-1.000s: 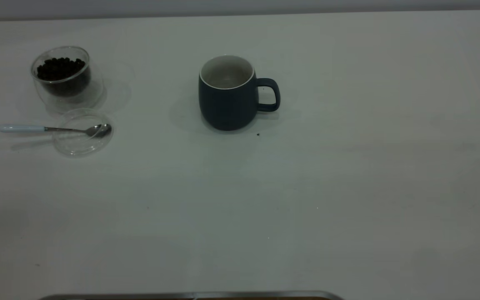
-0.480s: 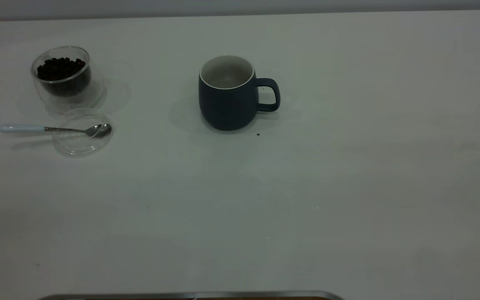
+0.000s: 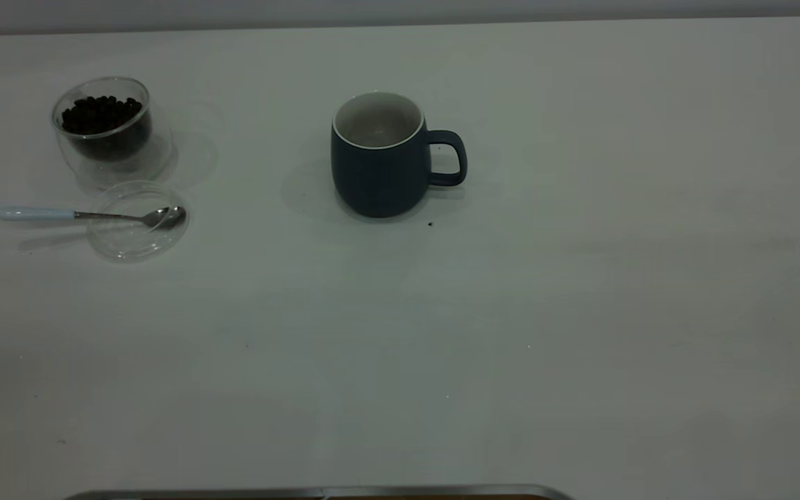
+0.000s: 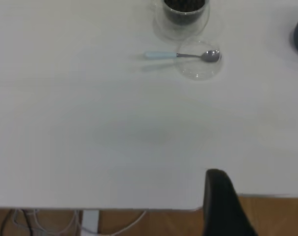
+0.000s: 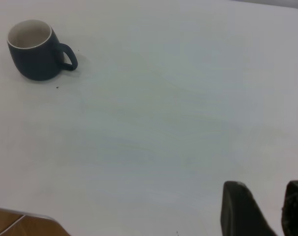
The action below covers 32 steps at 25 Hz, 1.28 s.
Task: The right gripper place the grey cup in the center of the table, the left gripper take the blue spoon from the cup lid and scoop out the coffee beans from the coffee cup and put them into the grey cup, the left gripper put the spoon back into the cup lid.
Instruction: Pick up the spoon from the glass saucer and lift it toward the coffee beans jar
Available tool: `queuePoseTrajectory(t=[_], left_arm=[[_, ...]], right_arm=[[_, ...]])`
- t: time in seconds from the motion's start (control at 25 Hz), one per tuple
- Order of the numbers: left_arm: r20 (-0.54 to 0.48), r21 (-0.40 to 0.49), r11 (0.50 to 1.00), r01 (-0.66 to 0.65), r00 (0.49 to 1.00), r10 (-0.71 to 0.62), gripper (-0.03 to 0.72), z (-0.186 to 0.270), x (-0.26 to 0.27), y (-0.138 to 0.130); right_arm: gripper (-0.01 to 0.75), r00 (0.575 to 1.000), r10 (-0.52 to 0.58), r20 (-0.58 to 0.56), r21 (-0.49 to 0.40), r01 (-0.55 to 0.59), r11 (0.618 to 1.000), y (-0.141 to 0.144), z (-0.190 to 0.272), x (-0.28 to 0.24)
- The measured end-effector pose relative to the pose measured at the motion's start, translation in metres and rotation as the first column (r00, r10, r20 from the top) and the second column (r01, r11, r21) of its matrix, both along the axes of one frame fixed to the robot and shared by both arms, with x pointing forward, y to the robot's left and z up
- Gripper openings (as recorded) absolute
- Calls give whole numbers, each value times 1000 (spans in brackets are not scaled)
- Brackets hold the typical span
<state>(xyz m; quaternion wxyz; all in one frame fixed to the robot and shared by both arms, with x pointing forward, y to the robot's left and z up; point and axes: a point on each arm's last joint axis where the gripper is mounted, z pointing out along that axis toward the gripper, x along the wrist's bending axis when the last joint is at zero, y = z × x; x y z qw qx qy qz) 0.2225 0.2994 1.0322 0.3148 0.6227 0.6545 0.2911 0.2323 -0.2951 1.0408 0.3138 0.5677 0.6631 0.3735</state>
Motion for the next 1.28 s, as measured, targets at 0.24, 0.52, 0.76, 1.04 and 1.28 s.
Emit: queuePoseTrajectory(t=[0.24,0.52,0.76,1.04,1.28], left_arm=[[-111,-22,993,-120,987,117,444,22,29,7],[-253,80,965,-250,931,262,443,51,107,21],[-296,272,901,-337,862,411,443,31,168,39],[-386,274,876,-397,789,478,443,1,220,63],[-501,155,912,-381,765,405,443,-10,263,84]], right_arm=[[242,1000,0,0,1,0,1000,0,0,0],[242,1000,0,0,1,0,1000,0,0,0],[242,1000,0,0,1,0,1000,0,0,0],[242,1000,0,0,1,0,1000,0,0,0],[242,1000,0,0,1,0,1000,0,0,0]])
